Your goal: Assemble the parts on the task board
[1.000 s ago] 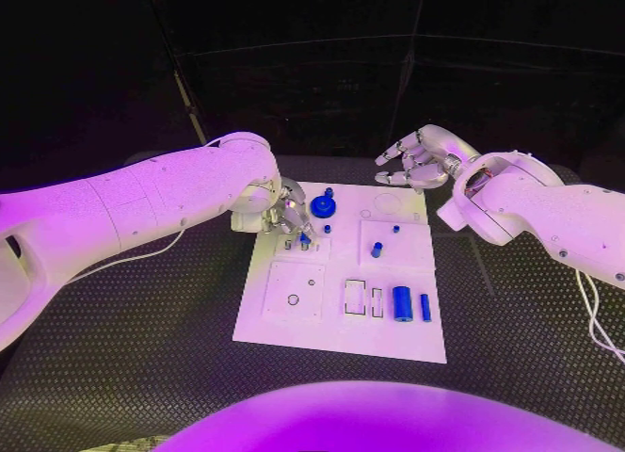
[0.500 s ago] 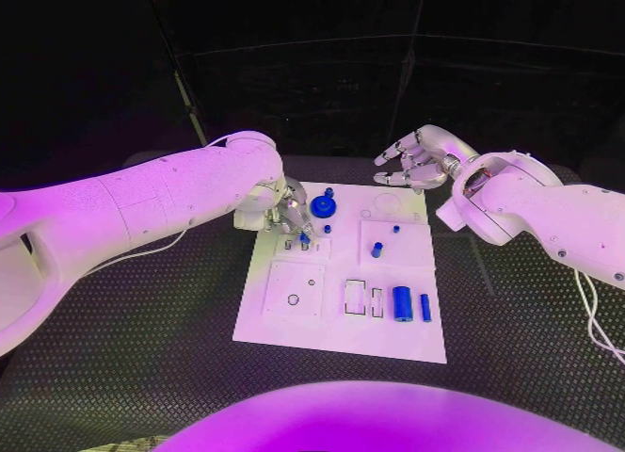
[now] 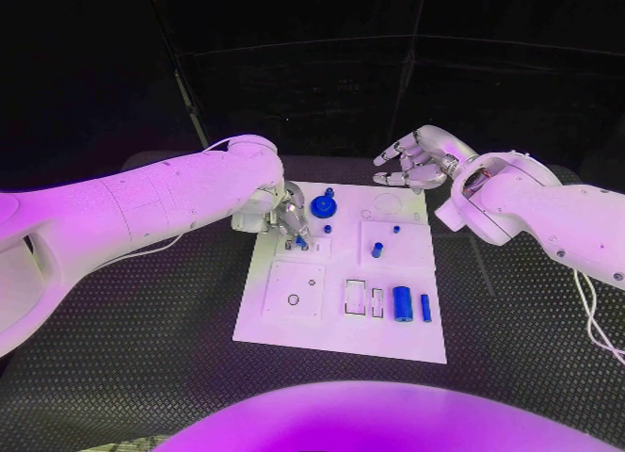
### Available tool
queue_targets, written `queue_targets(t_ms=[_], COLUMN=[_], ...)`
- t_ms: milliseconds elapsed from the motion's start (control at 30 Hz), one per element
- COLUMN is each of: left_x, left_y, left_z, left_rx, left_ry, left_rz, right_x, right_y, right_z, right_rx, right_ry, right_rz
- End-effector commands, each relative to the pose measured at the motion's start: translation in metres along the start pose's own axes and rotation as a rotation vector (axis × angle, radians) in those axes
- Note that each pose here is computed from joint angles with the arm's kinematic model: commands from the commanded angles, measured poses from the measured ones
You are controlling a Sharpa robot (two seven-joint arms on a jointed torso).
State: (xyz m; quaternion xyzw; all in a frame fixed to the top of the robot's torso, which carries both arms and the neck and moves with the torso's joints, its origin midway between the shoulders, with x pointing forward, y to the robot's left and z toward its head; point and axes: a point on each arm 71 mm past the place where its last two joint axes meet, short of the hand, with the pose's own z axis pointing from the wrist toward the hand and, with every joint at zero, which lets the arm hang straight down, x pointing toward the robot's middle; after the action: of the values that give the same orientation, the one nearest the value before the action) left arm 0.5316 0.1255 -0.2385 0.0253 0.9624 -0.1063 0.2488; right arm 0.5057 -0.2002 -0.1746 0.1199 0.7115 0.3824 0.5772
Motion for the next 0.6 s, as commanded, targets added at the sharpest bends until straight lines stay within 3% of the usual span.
queue_targets(t_ms=[33,600], left_x=[0.0010,0.0055], left_y=[0.0022,-0.0019], left_z=[0.0003,0.0010], left_rx=[-0.019,-0.009], left_ry=[0.005,0.002], left_rz=[0.019,0.024], right_x=[0.0000,0.0003], right_y=[0.0019,0.0014], right_z=[0.0006,0.0012], right_rx=[-0.009,-0.008], right_ry=[0.004,0.007], right_rz=[-0.001,-0.001])
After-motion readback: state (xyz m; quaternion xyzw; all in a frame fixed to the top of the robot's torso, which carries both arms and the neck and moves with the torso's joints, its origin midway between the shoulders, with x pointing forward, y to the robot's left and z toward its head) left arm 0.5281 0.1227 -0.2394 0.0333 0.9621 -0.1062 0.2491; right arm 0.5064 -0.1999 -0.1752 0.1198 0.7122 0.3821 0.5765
